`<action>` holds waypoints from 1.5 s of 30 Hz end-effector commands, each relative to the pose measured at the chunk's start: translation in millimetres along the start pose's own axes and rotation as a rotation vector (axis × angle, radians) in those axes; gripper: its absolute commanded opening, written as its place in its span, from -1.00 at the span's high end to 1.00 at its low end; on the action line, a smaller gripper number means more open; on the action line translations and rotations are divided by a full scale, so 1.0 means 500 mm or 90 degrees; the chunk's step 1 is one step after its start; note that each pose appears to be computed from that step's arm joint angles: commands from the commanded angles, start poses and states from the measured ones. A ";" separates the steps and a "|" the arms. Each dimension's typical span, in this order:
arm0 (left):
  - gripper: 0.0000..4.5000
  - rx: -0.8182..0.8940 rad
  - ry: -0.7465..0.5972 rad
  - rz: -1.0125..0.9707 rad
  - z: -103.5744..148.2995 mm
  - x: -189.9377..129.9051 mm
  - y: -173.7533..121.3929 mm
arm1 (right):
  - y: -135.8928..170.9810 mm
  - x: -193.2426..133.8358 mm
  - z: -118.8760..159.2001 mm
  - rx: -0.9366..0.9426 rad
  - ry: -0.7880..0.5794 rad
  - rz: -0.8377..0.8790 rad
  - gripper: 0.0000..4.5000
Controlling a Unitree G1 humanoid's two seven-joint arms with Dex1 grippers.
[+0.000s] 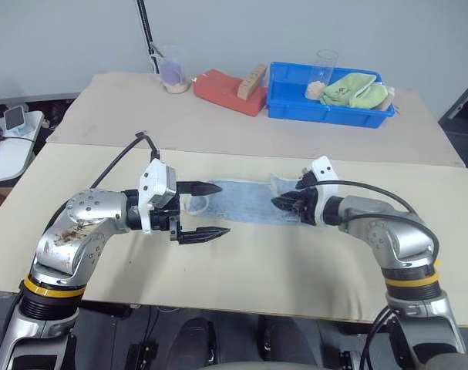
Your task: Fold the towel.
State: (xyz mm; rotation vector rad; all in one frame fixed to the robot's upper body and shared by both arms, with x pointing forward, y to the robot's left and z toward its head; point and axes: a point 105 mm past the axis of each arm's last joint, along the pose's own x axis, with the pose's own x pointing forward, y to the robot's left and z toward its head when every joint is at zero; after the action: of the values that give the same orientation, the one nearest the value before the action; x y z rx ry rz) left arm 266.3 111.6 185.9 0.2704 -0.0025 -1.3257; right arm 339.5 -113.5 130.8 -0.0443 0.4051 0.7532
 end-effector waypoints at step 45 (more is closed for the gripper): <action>-0.89 -0.523 0.022 0.618 -0.203 0.067 0.059 | 0.098 -0.084 0.111 -0.416 -0.058 0.289 -1.00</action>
State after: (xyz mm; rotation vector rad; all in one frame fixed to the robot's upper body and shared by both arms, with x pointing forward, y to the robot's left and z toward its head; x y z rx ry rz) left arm 319.4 114.7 91.8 -0.3726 0.3581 -0.2529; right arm 301.6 -94.5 184.7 -0.5144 0.1417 1.3042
